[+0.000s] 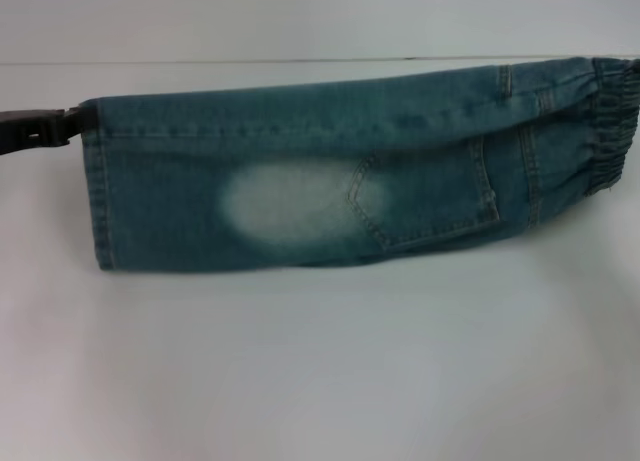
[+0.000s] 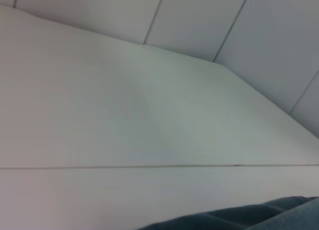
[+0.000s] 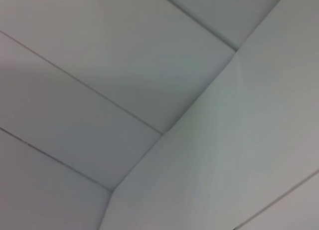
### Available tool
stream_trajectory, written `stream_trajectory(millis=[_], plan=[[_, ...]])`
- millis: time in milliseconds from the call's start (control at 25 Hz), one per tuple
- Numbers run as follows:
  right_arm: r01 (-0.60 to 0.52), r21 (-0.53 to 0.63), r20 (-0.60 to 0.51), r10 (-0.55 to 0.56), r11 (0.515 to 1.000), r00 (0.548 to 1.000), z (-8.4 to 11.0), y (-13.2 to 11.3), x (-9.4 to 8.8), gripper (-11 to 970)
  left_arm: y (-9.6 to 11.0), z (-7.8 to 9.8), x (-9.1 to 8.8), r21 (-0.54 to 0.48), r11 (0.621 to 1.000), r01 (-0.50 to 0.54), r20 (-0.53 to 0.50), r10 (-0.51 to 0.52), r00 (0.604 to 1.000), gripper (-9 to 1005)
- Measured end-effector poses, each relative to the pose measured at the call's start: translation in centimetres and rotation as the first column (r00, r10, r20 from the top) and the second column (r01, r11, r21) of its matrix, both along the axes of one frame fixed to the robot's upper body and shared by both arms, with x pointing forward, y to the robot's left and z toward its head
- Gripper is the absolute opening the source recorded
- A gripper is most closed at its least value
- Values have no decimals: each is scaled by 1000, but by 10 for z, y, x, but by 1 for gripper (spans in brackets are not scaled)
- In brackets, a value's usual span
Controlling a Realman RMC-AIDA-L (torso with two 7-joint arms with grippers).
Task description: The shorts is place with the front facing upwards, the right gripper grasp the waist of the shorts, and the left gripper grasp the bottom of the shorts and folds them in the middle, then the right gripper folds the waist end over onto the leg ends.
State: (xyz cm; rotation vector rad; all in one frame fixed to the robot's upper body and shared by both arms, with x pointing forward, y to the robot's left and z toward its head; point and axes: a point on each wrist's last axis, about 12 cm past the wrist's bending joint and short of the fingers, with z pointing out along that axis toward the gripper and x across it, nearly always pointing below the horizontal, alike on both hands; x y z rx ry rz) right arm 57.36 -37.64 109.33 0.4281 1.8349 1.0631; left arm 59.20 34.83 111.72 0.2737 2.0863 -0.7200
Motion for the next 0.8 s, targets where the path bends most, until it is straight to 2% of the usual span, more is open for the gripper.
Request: stream_trajectory(millis=[160, 280, 440, 600, 800], plan=[[34, -43, -1, -34, 998, 999, -5, 8, 10, 16, -8, -5, 8, 17, 1000, -11, 14, 11, 1000, 6], [66, -106, -1, -66, 992, 998, -15, 19, 16, 17, -17, -11, 13, 40, 999, -32, 26, 31, 999, 46], [75, -171, 28, -71, 982, 997, -18, 26, 20, 17, -26, -17, 17, 74, 995, -66, 38, 64, 997, 100], [80, -208, 50, -71, 975, 996, -16, 27, 23, 228, -29, -17, 20, 88, 994, -61, 41, 58, 997, 154], [74, -258, 81, -55, 963, 995, -11, 16, 19, 434, -27, -12, 19, 93, 994, -58, 55, 53, 997, 347]])
